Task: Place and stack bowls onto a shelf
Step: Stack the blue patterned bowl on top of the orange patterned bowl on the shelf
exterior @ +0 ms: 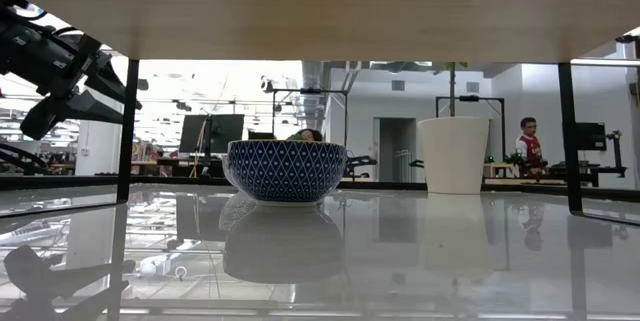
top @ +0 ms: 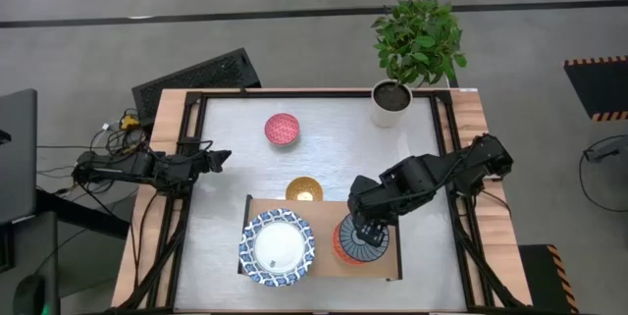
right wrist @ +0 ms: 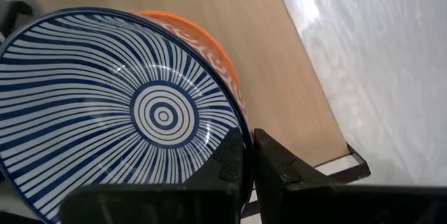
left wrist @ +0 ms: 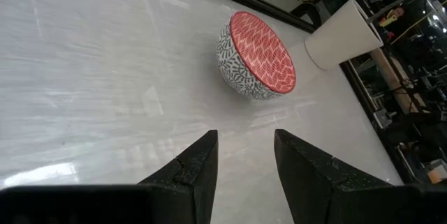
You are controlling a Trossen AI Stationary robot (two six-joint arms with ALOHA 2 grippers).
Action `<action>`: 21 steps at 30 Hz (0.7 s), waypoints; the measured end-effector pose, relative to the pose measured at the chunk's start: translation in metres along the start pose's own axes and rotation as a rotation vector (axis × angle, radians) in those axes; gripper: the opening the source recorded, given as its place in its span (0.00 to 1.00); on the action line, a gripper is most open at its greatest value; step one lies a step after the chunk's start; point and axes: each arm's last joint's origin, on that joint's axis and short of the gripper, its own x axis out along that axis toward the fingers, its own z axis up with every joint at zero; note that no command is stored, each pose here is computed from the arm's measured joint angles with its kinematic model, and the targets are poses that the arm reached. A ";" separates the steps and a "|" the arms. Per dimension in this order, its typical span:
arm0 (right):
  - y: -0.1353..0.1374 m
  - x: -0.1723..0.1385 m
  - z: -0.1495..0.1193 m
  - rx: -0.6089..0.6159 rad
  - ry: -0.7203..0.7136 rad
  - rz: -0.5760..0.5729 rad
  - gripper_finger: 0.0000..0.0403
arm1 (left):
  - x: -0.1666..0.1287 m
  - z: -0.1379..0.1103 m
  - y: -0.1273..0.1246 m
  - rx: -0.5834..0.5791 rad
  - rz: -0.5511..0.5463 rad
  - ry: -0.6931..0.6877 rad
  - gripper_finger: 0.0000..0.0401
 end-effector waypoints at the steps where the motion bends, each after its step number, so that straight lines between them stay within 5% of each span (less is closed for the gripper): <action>1: -0.001 0.002 0.001 0.001 0.003 -0.005 0.09 | 0.000 0.000 0.000 0.000 0.000 0.000 0.32; 21: -0.001 0.009 0.010 -0.036 -0.021 0.023 0.09 | 0.000 0.000 0.000 0.023 0.007 -0.013 0.32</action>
